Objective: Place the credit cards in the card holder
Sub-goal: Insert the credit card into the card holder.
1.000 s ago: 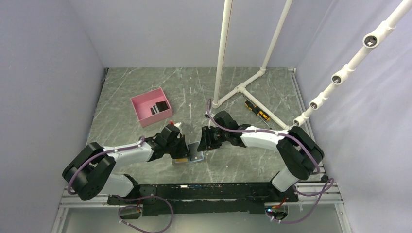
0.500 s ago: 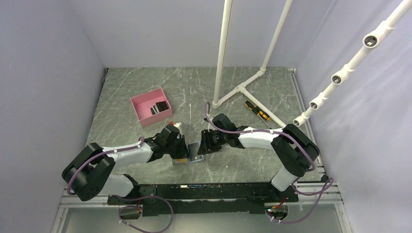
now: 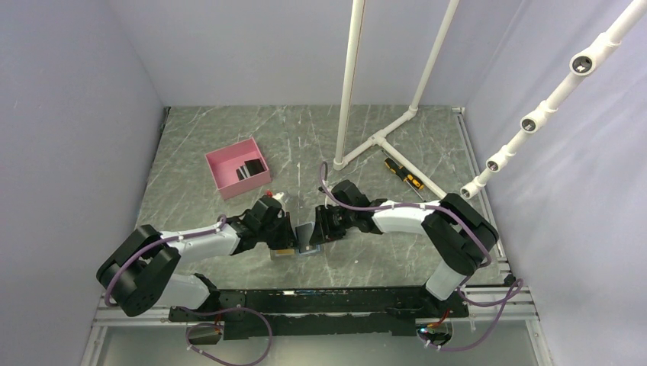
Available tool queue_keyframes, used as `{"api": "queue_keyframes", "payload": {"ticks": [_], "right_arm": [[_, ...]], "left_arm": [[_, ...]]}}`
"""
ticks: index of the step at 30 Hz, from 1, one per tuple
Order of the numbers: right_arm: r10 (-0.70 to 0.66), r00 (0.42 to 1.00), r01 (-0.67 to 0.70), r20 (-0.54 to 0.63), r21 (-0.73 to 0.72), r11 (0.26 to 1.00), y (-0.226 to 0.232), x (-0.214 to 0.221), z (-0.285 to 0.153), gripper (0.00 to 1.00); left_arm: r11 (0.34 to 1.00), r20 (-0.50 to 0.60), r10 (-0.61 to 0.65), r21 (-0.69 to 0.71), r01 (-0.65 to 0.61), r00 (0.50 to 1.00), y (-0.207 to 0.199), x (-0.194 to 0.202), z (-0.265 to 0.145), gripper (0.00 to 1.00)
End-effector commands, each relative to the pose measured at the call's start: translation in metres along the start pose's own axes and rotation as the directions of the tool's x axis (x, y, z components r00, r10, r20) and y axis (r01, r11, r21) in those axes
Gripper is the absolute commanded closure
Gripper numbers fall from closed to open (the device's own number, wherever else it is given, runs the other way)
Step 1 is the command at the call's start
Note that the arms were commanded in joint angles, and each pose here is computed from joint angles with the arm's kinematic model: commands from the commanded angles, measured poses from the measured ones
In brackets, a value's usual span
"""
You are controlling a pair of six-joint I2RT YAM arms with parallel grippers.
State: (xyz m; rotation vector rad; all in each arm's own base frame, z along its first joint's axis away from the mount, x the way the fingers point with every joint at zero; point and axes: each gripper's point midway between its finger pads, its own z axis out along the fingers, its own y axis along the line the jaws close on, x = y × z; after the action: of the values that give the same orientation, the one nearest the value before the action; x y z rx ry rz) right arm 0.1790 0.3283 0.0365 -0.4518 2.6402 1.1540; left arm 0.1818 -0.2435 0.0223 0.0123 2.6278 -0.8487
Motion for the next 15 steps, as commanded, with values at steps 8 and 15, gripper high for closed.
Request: {"api": "queue_keyframes", "payload": {"ticks": [8, 15], "right_arm": [[-0.076, 0.996, 0.08, 0.048, -0.085, 0.993, 0.038, -0.013, -0.009, 0.69], [-0.099, 0.994, 0.104, 0.041, -0.137, 0.985, 0.059, -0.021, -0.001, 0.66]], "left_arm": [[1.0, 0.009, -0.007, -0.015, 0.007, 1.0, 0.002, 0.003, -0.015, 0.85], [0.999, 0.108, 0.004, 0.04, -0.008, 0.994, -0.025, -0.019, -0.059, 0.5]]}}
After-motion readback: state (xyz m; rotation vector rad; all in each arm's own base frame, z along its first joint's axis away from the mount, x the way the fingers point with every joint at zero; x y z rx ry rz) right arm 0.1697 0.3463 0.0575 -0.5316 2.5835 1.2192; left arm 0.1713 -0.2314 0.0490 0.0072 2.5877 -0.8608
